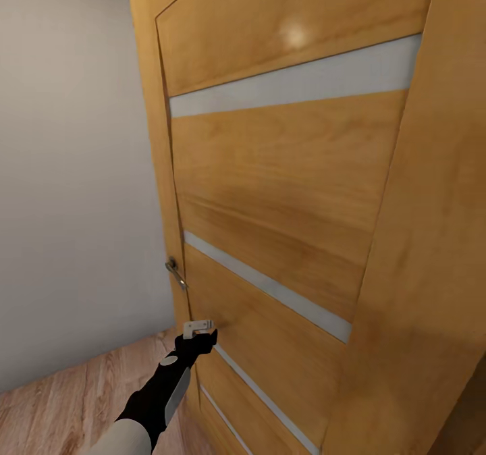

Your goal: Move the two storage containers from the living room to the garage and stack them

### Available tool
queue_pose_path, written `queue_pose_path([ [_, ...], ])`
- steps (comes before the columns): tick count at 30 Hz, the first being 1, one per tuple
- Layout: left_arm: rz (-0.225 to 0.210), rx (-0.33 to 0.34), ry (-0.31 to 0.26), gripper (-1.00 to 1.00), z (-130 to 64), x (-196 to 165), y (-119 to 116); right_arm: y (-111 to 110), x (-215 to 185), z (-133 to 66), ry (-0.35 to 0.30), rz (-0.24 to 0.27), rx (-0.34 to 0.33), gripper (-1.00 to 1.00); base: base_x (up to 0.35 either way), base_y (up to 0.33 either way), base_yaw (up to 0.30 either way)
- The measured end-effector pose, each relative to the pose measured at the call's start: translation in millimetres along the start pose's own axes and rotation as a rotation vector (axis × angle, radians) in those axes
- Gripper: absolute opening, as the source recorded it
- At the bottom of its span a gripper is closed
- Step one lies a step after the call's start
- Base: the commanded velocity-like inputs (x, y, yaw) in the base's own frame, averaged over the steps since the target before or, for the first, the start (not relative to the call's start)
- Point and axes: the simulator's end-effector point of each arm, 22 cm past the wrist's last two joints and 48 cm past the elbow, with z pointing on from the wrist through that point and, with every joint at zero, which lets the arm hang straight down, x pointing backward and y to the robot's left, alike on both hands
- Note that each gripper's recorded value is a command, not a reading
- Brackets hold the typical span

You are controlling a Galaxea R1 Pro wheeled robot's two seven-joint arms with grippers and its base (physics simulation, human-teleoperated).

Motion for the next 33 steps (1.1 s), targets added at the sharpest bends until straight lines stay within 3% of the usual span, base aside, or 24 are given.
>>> queue_pose_path([
  [11,0.001,0.000,-0.008,1.00,-1.7,-4.3,-0.5,-0.1,-1.8,1.6,-0.008,0.000,0.000,1.00,0.000,0.000,-0.232],
  [33,-0.002,0.007,-0.009,1.00,-1.9,-4.8,-2.6,0.1,-3.9,1.6,-0.018,0.001,0.000,1.00,0.000,0.000,-0.007],
])
